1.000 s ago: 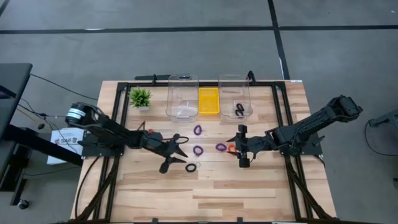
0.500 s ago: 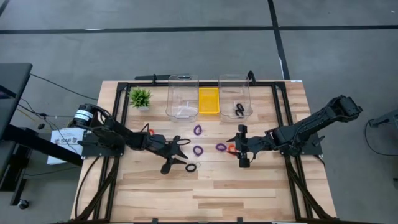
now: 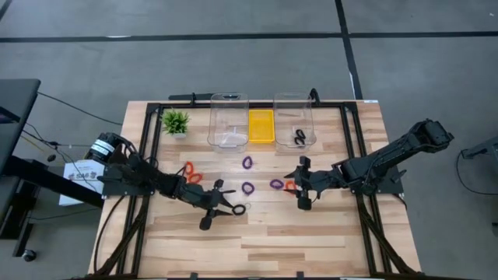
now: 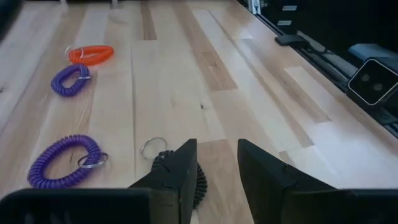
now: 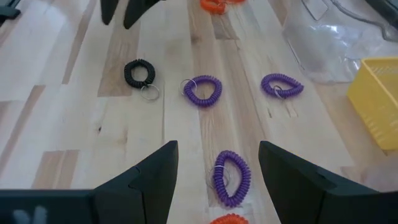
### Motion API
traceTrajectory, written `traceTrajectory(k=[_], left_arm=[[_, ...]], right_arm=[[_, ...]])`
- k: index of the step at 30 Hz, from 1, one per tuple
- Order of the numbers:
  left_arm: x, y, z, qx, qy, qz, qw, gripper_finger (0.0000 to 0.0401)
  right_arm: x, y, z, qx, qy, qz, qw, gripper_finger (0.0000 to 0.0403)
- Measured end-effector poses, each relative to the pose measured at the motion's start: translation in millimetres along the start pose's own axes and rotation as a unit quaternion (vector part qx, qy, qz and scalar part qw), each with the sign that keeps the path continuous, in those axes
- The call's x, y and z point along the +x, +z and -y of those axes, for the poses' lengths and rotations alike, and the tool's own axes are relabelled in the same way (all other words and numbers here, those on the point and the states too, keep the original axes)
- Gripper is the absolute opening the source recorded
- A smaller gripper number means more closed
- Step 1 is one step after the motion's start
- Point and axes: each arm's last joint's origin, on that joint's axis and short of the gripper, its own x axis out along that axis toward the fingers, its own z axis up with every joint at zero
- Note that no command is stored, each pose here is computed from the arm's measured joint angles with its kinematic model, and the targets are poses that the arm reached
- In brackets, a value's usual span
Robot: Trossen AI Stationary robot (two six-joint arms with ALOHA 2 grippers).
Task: Sort spring keychains
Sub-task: Put the black spring keychain into the right transparent bin
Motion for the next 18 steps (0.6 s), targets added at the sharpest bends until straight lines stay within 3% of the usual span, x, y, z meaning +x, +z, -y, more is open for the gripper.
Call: traceTrajectory(k=[10,18], left_arm=[[7,1,-10,0.006,0.062,-0.057,0.996,0.0113],[11,1,-7,0.025,0.055,-0.084,0.995,0.0113]], right_arm=[[0,0,0,0.009,-0.001,-0.001,1.000,0.0217],[0,0,0,0.009,-0.001,-0.001,1.000,0.0217]])
